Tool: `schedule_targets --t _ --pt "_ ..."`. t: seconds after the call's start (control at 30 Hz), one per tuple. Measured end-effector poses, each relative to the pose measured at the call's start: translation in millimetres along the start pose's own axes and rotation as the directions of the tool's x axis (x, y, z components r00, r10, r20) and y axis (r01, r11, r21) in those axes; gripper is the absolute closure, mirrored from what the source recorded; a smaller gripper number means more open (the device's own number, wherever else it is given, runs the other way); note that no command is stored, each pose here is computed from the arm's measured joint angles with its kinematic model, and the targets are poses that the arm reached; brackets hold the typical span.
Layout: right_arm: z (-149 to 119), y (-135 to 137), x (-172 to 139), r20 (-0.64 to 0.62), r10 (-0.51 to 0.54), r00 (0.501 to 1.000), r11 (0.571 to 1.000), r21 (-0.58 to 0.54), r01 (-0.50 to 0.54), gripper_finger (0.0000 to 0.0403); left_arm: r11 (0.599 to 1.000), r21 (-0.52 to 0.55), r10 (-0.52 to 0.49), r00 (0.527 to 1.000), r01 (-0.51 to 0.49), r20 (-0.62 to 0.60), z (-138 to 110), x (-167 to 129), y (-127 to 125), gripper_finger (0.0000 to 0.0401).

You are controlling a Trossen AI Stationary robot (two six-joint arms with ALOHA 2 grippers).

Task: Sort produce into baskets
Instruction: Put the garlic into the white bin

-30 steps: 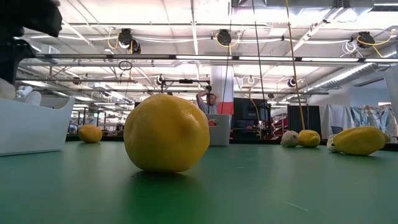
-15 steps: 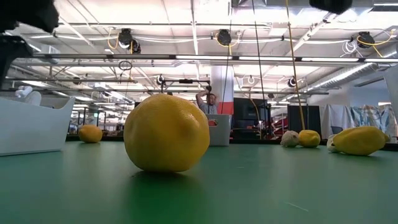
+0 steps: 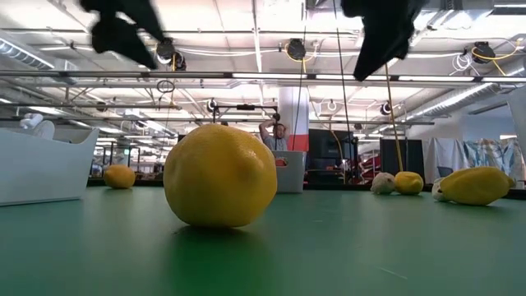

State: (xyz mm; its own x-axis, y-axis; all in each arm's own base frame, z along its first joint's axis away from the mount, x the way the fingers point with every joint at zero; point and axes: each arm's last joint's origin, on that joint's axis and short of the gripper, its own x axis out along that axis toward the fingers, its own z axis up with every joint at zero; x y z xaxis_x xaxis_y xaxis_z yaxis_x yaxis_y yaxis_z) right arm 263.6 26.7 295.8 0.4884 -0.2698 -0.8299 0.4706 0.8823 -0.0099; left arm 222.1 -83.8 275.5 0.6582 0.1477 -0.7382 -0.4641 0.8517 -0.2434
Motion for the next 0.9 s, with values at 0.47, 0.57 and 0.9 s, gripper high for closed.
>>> schedule_targets --t 0.47,0.57,0.9 --pt "37 -140 26 -0.075 -0.293 0.953 0.948 -0.153 0.279 0.0345 0.962 -0.253 0.154 0.968 -0.102 0.197 71 24 64 0.0118" --pt "35 -166 26 -0.113 -0.307 0.945 0.950 -0.094 0.298 0.0327 0.970 -0.216 0.162 0.962 -0.114 0.219 78 25 71 0.0118" --pt "20 -219 29 -0.214 -0.242 0.946 0.950 0.146 0.276 0.0185 0.990 -0.033 0.139 0.974 -0.135 0.179 89 28 94 0.0118"
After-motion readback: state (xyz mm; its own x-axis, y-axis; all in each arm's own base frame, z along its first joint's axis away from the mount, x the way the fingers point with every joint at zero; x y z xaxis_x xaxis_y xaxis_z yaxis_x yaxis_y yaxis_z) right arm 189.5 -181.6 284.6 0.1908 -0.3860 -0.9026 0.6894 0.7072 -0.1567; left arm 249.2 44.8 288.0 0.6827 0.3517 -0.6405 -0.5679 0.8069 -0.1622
